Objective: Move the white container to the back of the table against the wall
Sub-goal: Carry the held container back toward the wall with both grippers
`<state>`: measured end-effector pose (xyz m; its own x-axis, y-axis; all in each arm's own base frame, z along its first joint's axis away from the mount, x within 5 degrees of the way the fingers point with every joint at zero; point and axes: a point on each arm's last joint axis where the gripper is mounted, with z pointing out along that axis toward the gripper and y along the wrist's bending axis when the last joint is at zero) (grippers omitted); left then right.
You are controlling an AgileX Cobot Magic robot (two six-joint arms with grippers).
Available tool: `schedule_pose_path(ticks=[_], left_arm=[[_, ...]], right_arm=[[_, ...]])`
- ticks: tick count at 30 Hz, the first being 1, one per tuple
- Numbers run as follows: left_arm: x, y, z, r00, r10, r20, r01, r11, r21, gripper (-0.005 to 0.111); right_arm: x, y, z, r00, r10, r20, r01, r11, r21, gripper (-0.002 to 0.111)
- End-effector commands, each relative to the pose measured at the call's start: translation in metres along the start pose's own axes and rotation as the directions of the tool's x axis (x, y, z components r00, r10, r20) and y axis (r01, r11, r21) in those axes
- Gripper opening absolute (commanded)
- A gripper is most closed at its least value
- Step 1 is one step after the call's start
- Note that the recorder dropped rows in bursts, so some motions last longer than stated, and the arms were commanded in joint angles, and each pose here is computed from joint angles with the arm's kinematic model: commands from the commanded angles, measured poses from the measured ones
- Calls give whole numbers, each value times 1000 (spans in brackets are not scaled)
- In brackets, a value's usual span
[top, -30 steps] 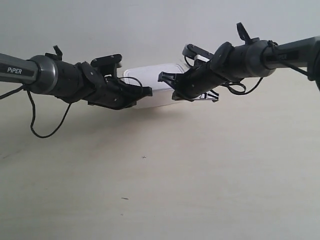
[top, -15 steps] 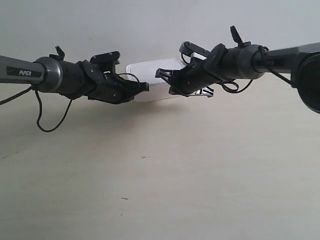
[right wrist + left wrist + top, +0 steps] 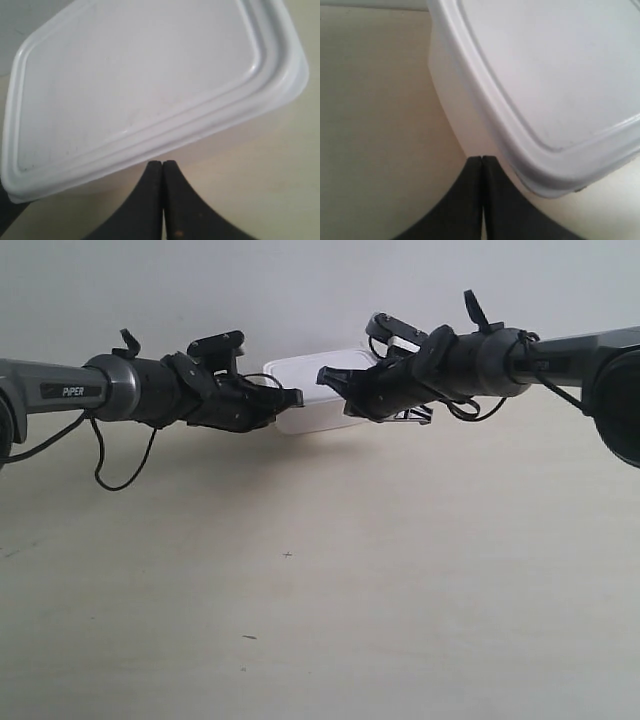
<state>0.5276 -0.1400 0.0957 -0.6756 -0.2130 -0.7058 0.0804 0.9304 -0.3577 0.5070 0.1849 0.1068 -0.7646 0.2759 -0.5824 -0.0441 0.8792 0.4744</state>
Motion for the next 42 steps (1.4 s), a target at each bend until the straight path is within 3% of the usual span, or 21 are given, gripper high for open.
schedule_pose_path(ticks=[1,9,17,22,28,38,42], left_arm=[[-5,3,3,1000,-15,6,15,1000,9,0],[1,6,9,1000,-4,-8,4,1000,6,0],[4,-4,0,991,42,-128,-32,996,82,0],[-5,-8,-6,994,52,-93,-45,996,82,0],[-9,-10,-6,997,67,-47,-62,992,112,0],[-17,-19,-8,994,113,-15,-108,978,178,0],[-18,-10,-9,989,148,-29,-140,973,183,0]], right_arm=[[-10,-3,-2,998,-4,63,4,1000,9,0],[-11,-4,-2,997,-5,81,4,1000,11,0],[-9,-3,-2,999,-9,50,9,1000,8,0],[-12,-3,-10,999,-51,13,50,999,11,0],[-34,-15,-37,980,-194,-37,196,978,69,0],[-44,-29,-56,974,-197,-112,208,974,91,0],[-42,-29,-52,976,-185,-111,194,978,75,0]])
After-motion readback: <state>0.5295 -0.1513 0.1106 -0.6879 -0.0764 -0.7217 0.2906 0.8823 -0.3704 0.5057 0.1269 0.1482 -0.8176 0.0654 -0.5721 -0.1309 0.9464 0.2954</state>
